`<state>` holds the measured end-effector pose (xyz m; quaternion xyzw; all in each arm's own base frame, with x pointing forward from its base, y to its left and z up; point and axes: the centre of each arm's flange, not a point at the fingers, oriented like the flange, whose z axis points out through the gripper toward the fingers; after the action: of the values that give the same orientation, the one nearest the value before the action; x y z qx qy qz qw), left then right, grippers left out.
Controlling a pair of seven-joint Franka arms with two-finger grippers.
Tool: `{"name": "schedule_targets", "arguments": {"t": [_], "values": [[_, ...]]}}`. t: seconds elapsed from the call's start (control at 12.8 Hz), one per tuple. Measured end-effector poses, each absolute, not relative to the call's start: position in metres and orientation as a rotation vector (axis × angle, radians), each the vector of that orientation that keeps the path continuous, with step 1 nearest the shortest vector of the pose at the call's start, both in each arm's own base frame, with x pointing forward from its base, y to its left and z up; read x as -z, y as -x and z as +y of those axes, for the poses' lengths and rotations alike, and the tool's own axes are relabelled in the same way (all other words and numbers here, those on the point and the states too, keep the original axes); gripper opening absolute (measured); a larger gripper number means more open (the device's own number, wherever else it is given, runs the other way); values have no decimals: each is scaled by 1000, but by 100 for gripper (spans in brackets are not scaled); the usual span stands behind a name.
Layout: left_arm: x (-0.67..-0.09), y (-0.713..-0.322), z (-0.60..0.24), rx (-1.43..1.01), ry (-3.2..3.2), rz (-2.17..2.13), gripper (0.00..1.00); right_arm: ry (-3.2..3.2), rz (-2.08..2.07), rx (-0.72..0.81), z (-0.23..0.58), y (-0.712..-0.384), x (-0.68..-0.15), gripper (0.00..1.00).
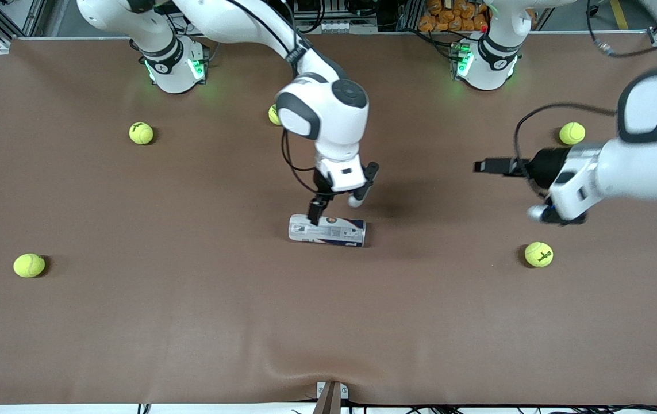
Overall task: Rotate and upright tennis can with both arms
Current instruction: 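Open the right gripper and withdraw while the left gripper approaches the can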
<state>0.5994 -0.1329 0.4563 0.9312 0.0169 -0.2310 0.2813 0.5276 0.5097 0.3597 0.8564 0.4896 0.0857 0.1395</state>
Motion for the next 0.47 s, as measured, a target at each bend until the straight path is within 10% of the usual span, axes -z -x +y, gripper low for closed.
{"name": "schedule_targets", "arguments": {"t": [0.47], "values": [[-359,-621,-186,692,-2268,170,100,-2713,1037,-188,362,-602,-467,100]]}}
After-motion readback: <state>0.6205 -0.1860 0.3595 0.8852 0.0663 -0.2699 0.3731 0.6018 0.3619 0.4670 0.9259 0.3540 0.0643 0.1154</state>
